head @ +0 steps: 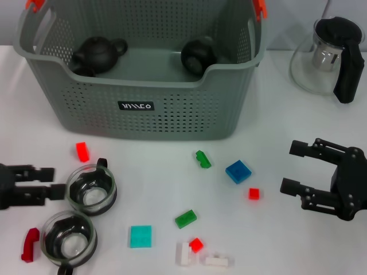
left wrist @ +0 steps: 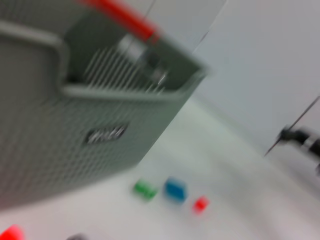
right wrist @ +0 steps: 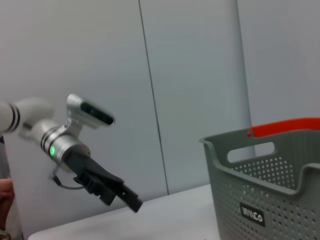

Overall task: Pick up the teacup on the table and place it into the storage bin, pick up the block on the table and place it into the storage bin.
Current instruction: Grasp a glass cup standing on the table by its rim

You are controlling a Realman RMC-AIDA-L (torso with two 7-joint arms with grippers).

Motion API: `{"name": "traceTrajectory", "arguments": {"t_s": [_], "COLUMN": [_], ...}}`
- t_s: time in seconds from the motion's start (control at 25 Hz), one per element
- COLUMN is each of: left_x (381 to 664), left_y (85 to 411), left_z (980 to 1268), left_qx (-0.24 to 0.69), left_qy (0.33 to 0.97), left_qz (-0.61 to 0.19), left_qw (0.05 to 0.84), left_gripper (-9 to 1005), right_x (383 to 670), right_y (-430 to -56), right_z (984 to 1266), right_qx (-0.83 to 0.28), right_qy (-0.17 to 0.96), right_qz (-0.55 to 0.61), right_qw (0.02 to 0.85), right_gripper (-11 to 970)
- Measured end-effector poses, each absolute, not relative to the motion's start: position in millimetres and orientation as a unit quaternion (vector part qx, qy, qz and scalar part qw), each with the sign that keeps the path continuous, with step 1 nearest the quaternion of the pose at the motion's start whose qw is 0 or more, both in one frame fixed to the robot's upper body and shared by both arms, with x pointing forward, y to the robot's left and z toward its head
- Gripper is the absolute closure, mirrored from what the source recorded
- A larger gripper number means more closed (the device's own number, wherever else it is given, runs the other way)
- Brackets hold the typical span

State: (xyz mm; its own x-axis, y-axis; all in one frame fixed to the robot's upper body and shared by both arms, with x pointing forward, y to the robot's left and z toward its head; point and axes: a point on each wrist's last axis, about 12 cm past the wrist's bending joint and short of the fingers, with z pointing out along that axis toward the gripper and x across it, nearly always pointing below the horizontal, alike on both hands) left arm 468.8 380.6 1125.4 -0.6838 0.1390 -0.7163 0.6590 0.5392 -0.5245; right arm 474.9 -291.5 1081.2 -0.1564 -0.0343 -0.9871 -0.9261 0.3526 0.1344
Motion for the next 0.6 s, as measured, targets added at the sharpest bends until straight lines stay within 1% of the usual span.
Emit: {"name": "traceTrajectory", "arguments": {"t_s": [0.08, 0.16, 0.28, 0.36, 0.48, 0.56, 0.6], "left_x": [475.5, 485.0, 506.0, 520.3, 538.2, 547.9, 552.5], "left_y": [382.7, 379.5, 363.7, 351.4, 332.9, 317.5, 304.8], "left_z": [1142.0, 1159.6, 1181.9, 1190.1, 1193.7, 1190.8, 1185.1], "left_qx": [0.242, 0.249, 0.255, 0.254, 0.268, 0.302, 0.339], "left_qy": [0.846, 0.871, 0.906, 0.921, 0.933, 0.931, 0.922], "left_qz": [-0.377, -0.333, -0.268, -0.234, -0.188, -0.150, -0.126], "left_qw": [0.288, 0.261, 0.206, 0.178, 0.149, 0.139, 0.139], "left_gripper": [233, 278, 279, 279, 279, 280, 280], "right_x": [475.6, 477.0, 479.4, 480.8, 482.7, 484.0, 484.5], "right_y": [-293.1, -293.3, -292.6, -292.0, -291.2, -290.9, -291.2], "right_z": [1082.2, 1083.3, 1084.0, 1084.6, 1085.5, 1085.7, 1085.7], "right_qx": [-0.375, -0.372, -0.373, -0.374, -0.375, -0.373, -0.372], "right_qy": [0.634, 0.635, 0.634, 0.634, 0.633, 0.635, 0.637], "right_qz": [0.424, 0.425, 0.424, 0.424, 0.424, 0.425, 0.424], "right_qw": [0.527, 0.528, 0.528, 0.528, 0.528, 0.526, 0.526], "right_gripper": [152, 152, 152, 152, 153, 153, 153]}}
